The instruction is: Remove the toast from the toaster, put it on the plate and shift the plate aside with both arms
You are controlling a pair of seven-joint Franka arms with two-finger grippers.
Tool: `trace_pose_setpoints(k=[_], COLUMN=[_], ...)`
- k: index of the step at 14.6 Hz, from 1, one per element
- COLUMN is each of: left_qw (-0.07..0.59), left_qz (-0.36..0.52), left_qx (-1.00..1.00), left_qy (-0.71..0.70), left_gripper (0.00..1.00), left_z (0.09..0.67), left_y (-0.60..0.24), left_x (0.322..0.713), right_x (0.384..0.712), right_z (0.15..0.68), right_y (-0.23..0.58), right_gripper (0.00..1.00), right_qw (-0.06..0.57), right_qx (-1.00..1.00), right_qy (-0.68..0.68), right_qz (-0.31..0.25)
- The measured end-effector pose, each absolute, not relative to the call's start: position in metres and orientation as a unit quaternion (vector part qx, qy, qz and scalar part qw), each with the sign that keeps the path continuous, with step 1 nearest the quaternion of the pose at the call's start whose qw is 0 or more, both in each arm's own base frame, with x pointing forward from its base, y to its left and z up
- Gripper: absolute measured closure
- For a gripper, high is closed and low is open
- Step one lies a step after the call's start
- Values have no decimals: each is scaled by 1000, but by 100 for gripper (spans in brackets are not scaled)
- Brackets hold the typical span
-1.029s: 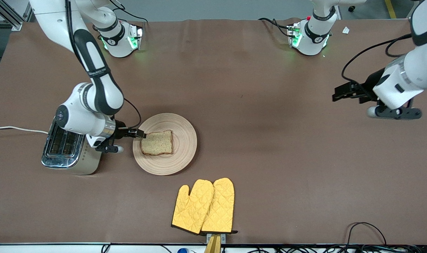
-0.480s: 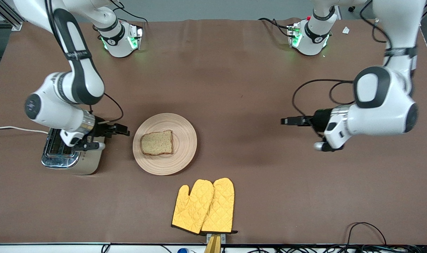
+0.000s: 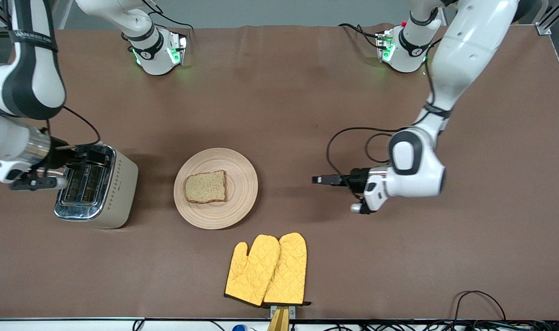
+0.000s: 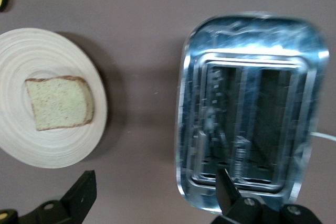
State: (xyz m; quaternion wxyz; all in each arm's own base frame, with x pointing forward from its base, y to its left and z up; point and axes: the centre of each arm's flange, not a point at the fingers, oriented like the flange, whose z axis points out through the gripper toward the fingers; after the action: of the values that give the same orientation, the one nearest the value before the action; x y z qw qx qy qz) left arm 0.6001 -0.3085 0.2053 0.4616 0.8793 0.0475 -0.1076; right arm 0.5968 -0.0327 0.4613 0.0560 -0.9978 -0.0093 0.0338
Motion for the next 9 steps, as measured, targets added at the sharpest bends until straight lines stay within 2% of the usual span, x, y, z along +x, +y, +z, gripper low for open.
trace_pose_setpoints(k=[5,9], left_qw=[475,477], left_qz=[-90,-76], left_qx=[873,874], left_qy=[54,54], left_gripper=[1,2], left_z=[159,141], left_y=[-454,-488], left_x=[546,542], right_x=[575,566], right_z=[536,604], right_y=[-52,-48], right_gripper=[0,0], right_qw=[32,28], right_qx=[-999,-1000], right_qy=[-11,-1], right_qz=[21,13])
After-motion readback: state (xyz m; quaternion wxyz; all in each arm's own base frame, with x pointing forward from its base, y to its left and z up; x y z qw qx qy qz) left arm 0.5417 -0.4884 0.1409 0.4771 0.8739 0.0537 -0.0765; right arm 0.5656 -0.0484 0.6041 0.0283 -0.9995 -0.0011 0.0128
